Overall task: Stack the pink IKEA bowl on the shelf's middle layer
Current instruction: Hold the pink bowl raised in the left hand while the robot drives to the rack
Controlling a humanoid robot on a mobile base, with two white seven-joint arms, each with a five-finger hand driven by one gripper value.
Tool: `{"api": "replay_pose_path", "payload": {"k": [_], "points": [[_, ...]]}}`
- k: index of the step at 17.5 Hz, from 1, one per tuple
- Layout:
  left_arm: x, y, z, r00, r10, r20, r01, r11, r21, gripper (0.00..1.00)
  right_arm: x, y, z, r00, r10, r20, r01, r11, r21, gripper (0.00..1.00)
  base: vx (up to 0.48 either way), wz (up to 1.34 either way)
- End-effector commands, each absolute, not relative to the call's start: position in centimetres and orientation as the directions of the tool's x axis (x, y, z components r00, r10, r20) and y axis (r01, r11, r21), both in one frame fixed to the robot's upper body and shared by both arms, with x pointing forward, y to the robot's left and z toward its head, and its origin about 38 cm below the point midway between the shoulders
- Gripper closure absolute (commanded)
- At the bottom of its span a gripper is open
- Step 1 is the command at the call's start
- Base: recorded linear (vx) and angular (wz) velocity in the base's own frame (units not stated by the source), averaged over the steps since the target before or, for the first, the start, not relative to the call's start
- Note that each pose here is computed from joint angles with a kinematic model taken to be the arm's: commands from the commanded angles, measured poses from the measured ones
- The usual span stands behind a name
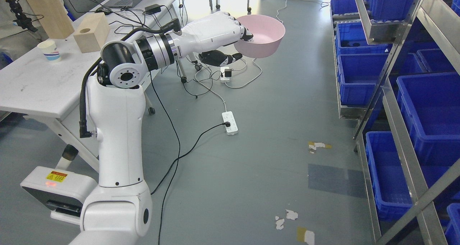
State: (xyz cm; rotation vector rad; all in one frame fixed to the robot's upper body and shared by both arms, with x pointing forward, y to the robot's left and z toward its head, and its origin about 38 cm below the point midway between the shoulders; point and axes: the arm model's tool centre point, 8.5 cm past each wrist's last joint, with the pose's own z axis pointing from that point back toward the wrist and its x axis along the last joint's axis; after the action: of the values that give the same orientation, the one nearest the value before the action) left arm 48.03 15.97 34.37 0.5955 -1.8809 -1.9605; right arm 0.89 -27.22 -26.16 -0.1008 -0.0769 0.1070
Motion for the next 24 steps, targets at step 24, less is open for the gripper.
{"api": "replay_pose_path", "payload": {"k": [24], "points": [[44.8, 9.3, 34.9, -0.970, -0.239, -0.038, -0.046, 0.028, 0.999, 0.97, 1.3, -28.3, -26.1, 0.990, 0.113, 0.084, -0.102, 0.987, -0.123, 0.00, 0.150, -0.06]]}}
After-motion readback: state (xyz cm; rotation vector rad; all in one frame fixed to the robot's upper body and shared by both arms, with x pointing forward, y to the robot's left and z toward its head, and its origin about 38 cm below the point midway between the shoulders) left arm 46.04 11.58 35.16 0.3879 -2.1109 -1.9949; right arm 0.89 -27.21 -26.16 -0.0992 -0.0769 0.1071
